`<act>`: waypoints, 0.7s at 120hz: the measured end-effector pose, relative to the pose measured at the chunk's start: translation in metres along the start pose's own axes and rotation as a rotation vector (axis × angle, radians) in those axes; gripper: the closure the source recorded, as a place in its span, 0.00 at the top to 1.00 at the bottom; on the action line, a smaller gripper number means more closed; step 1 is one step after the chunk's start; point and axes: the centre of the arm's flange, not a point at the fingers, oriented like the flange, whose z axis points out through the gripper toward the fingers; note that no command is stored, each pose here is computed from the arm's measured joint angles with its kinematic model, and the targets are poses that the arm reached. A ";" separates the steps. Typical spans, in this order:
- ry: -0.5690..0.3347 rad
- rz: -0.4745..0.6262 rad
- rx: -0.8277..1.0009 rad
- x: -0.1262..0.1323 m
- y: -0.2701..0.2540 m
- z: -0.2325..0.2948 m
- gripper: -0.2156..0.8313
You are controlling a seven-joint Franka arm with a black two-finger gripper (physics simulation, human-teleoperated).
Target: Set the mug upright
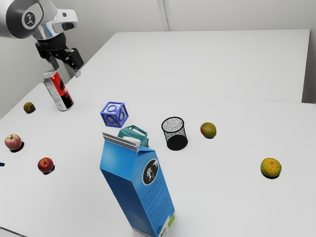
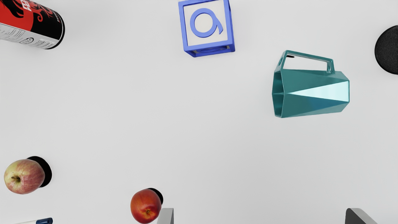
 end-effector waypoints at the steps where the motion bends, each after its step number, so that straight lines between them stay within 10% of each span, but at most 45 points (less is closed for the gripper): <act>1: 0.001 0.000 0.000 0.000 0.000 0.000 0.79; 44: -0.044 -0.016 -0.037 0.006 -0.011 0.040 0.79; 84: -0.181 -0.320 -0.470 0.010 -0.074 0.185 0.79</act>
